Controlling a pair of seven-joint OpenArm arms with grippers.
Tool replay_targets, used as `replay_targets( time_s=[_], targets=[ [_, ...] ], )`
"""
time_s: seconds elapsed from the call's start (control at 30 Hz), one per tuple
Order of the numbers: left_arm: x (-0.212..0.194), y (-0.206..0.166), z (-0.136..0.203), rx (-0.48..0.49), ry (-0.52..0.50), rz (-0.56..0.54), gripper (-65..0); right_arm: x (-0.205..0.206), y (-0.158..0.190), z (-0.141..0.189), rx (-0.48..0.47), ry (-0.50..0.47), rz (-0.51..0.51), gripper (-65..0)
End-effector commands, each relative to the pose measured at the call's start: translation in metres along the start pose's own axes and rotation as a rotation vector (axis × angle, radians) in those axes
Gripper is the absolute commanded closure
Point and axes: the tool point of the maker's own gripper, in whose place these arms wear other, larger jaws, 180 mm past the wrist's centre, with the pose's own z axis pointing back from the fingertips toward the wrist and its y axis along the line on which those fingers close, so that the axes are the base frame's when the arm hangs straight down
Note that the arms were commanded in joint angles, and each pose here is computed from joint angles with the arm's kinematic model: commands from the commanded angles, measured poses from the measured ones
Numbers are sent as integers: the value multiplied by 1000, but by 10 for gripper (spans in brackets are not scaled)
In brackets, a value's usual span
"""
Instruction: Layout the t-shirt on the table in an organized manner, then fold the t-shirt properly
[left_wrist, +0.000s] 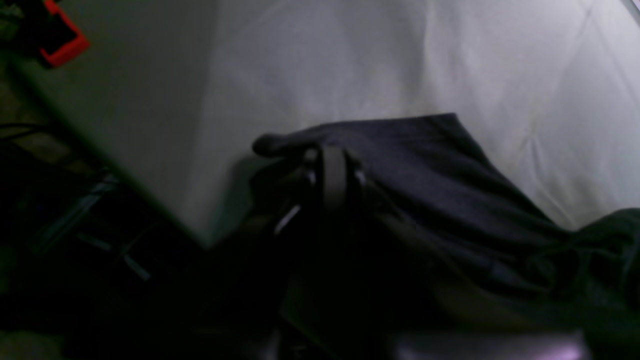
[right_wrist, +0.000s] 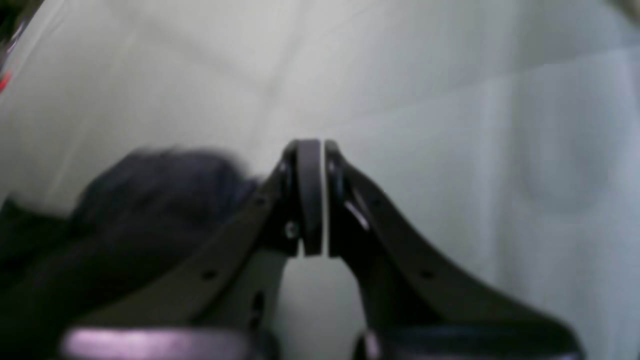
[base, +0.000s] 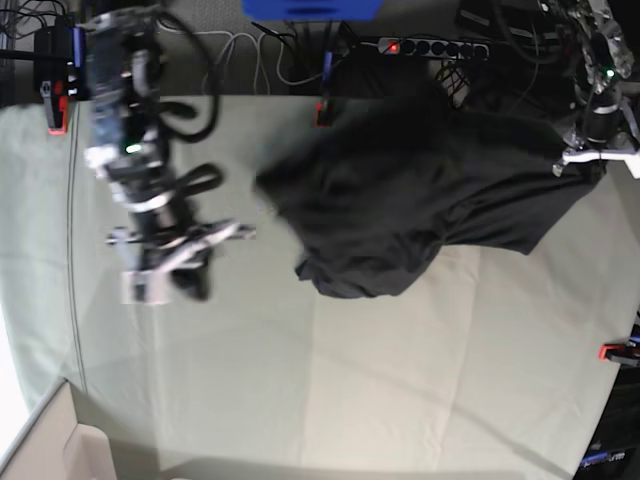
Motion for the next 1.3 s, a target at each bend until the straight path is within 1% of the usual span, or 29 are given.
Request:
replay_targets(
  time_s=[0.0, 0.13, 0.2, 0.27, 0.4, 0.53, 0.6, 0.67, 0.9, 0.97, 1.03, 1.17, 1.27],
  targets=[
    [16, 0, 1, -3, -48, -11, -2, 24, -5, 3, 2, -72, 4, 0],
    [19, 0, 0, -3, -54, -10, -2, 42, -26, 11, -31, -109, 53, 0],
    [28, 0, 0, -8, -71, -26, -2, 42, -27, 14, -28, -106, 68, 0],
    [30, -2, 0, -15, -76, -28, -2, 27, -27, 19, -28, -71, 63, 0],
    [30, -4, -1, -17, -75, -27, -2, -12, 5, 22, 26, 14, -7, 0],
    [34, -8, -4, -26, -84, -23, -2, -67, 44, 18, 124, 156, -4, 0],
    [35, -8, -5, -26, -88, -21, -2, -88, 64, 19, 175, 212, 4, -30],
    [36, -8, -5, -26, -90, -22, -2, -102, 81, 22, 218, 248, 13, -77],
    [40, -11, -8, -31, -98, -18, -2, -120, 121, 35, 324, 288, 31, -269],
    [39, -12, -8, -32, -97, -19, -2, -124, 129, 39, 345, 297, 35, -310],
    [39, -12, -8, -32, -97, -19, -2, -129, 138, 44, 369, 310, 39, -330],
    [39, -12, -8, -32, -97, -18, -2, -136, 145, 48, 389, 326, 45, -330],
    [42, -15, -10, -38, -104, -15, -2, -147, 143, 46, 381, 355, 49, -330]
  ],
)
